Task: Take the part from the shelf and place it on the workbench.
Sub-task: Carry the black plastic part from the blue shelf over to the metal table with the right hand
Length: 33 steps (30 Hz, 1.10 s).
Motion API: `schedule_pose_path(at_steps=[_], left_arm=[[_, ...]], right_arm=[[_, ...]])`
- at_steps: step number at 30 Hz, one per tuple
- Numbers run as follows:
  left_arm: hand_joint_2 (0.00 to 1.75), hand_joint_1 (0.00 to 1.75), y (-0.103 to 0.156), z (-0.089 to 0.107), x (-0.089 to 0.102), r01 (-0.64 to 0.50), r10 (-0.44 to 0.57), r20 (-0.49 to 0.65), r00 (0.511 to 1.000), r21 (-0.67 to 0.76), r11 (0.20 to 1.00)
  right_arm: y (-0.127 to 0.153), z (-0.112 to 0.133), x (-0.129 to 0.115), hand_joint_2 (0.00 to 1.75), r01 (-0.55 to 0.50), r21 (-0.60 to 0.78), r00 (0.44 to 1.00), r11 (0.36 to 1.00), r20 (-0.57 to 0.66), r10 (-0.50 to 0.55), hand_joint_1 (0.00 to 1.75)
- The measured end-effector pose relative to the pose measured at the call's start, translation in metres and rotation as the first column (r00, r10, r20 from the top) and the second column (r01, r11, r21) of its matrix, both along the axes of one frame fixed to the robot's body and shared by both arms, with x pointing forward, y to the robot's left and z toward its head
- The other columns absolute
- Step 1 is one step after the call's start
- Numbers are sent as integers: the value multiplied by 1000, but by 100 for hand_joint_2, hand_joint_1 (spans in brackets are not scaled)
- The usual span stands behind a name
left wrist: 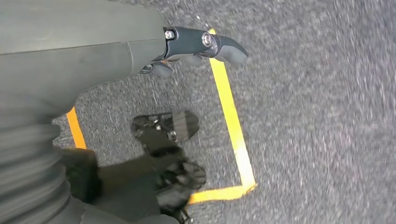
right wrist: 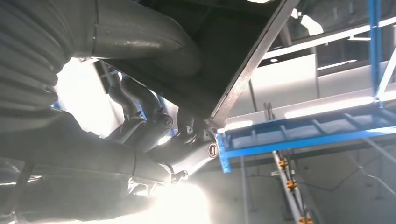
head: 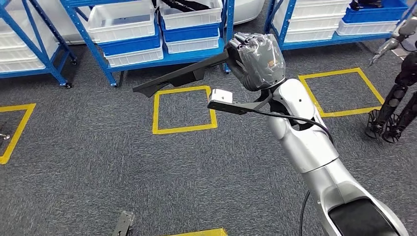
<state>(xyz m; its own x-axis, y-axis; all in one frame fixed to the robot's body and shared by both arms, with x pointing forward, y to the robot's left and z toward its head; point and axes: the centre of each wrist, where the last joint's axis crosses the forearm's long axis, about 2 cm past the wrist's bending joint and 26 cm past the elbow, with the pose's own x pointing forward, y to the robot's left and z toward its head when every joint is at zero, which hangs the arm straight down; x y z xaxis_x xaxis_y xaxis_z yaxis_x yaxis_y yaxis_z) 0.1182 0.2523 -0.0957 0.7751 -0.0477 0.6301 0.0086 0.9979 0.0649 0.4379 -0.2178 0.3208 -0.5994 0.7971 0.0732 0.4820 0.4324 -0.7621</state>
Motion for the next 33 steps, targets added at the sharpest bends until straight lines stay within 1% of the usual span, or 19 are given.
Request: schedule_pose_path(at_steps=[4,8,15,33], left_arm=[[175,0,0,0,0,0,0,-6,1000,0,1000],[175,0,6,0,2,-4,4,-4,1000,12,1000],[175,0,1,1,4,-3,3,-1,1000,2,1000],[175,0,-2,0,1,6,-6,-17,1000,-4,1000]], right_arm=[[1,-1,0,175,3,-3,1000,1000,-2,-3,154],[2,-2,-1,175,9,-6,1000,1000,-4,-9,154],[-1,3,0,175,19,2,1000,1000,8,-19,154],[-2,-3,-2,175,23,-2,1000,1000,-8,-23,154]])
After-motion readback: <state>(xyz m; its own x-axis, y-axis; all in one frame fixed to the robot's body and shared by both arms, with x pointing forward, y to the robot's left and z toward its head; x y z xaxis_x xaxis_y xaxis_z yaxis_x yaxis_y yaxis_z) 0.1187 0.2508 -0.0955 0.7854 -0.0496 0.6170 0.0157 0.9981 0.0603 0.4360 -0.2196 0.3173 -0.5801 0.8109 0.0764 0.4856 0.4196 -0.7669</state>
